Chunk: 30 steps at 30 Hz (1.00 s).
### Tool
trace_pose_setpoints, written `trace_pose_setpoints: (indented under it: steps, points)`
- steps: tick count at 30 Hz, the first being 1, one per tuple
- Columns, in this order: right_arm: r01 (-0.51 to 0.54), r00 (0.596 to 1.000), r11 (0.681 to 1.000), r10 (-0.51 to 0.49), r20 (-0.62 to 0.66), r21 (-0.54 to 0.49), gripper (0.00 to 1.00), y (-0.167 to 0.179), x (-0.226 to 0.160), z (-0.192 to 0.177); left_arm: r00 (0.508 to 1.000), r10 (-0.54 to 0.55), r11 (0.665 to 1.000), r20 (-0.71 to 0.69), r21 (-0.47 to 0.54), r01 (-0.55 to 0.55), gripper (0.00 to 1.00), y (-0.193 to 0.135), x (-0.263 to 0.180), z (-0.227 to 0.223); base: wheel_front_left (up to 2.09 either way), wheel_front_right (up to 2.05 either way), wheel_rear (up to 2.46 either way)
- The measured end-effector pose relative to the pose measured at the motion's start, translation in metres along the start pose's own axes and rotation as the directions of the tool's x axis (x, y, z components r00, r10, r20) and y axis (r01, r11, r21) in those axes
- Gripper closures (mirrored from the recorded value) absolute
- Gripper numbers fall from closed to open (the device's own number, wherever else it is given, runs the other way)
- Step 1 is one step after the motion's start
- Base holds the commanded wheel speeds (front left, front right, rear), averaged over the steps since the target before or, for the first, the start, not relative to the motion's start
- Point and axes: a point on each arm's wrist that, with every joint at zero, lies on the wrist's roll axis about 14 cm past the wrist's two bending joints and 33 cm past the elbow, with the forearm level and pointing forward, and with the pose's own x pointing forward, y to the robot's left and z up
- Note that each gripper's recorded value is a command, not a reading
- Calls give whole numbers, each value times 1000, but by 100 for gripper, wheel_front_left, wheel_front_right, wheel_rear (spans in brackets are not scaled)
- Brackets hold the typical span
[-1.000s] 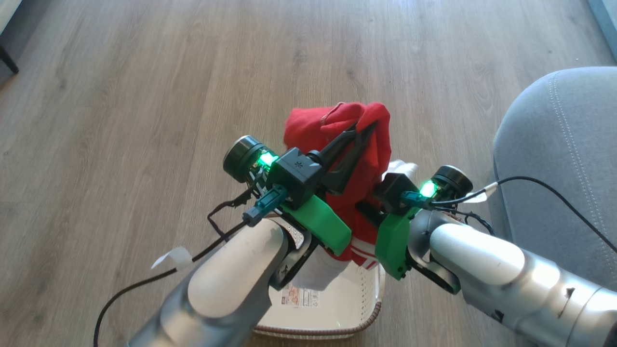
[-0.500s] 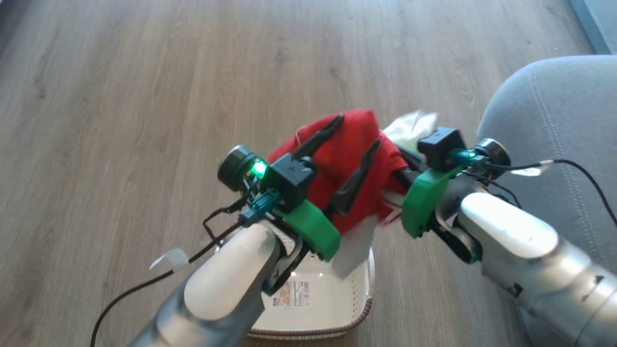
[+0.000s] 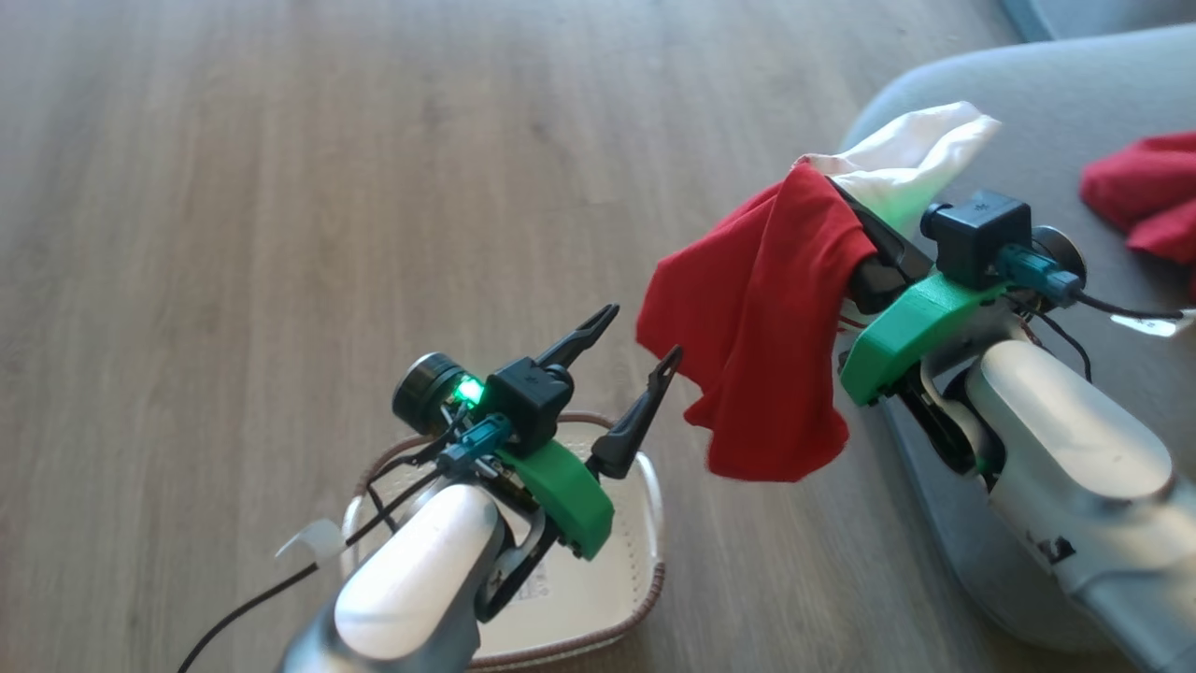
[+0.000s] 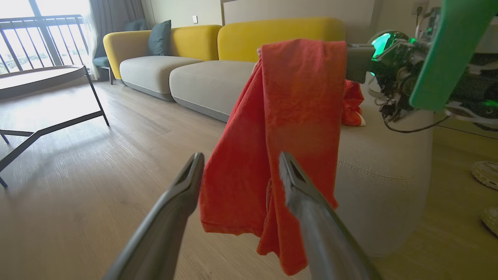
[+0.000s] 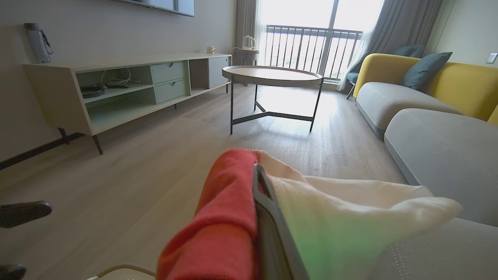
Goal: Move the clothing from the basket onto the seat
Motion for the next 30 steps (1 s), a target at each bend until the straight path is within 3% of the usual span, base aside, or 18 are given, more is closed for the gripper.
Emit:
trace_pose_setpoints:
  steps: [7,14,19,24,30]
  points:
    - [129,991,992,-129,38,14,100,-29,-37,11,998,-70,997,-10,-22,70,0,-17,16,-9,0,0,0]
    - [275,955,960,-278,103,46,100,-58,-78,31,986,-166,986,-13,-37,165,0,-44,35,-15,0,0,0]
    - [389,912,919,-395,115,68,100,-76,-119,33,973,-232,971,-15,-57,231,0,-67,45,-21,0,0,0]
    - [520,841,851,-526,130,76,100,-100,-166,35,951,-307,949,-16,-72,306,0,-92,52,-25,0,0,0]
    - [600,787,796,-605,118,78,100,-109,-197,27,930,-367,927,-26,-87,364,0,-108,56,-33,0,0,0]
